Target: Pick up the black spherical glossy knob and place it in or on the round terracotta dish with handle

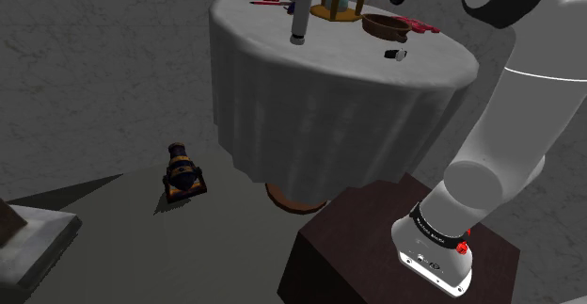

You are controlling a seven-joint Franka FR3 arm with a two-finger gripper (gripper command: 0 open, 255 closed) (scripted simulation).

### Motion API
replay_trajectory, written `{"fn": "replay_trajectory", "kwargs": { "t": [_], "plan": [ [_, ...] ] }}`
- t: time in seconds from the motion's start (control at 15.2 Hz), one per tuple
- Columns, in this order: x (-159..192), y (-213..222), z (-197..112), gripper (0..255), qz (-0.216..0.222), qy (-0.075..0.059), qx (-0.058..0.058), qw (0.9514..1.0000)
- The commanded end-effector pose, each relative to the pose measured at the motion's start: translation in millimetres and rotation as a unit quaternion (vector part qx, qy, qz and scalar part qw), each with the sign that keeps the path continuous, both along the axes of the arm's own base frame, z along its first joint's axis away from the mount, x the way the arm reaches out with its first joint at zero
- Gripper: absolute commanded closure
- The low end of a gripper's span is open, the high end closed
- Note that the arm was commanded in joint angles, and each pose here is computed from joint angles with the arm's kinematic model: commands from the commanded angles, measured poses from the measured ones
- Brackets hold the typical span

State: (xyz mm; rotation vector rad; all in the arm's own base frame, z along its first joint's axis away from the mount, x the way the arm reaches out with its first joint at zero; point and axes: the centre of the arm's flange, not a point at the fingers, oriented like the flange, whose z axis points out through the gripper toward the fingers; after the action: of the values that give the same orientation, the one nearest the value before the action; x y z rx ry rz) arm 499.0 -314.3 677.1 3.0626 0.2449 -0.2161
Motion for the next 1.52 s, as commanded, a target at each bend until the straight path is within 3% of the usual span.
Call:
{"fn": "replay_trajectory", "kwargs": {
  "t": [0.0,0.53,0.99,1.06,1.39,1.45],
  "plan": [
    [0.4,-0.6,-11.2,255,0.0,0.0,0.0,1.0],
    [0.4,-0.6,-51.1,255,0.0,0.0,0.0,1.0],
    [0.4,-0.6,-51.1,255,0.0,0.0,0.0,1.0],
    [0.4,-0.6,-51.1,0,0.0,0.0,0.0,1.0],
    [0.4,-0.6,-51.1,0,0.0,0.0,0.0,1.0],
    [2.2,0.4,-38.1,0,0.0,0.0,0.0,1.0]
  ]
}}
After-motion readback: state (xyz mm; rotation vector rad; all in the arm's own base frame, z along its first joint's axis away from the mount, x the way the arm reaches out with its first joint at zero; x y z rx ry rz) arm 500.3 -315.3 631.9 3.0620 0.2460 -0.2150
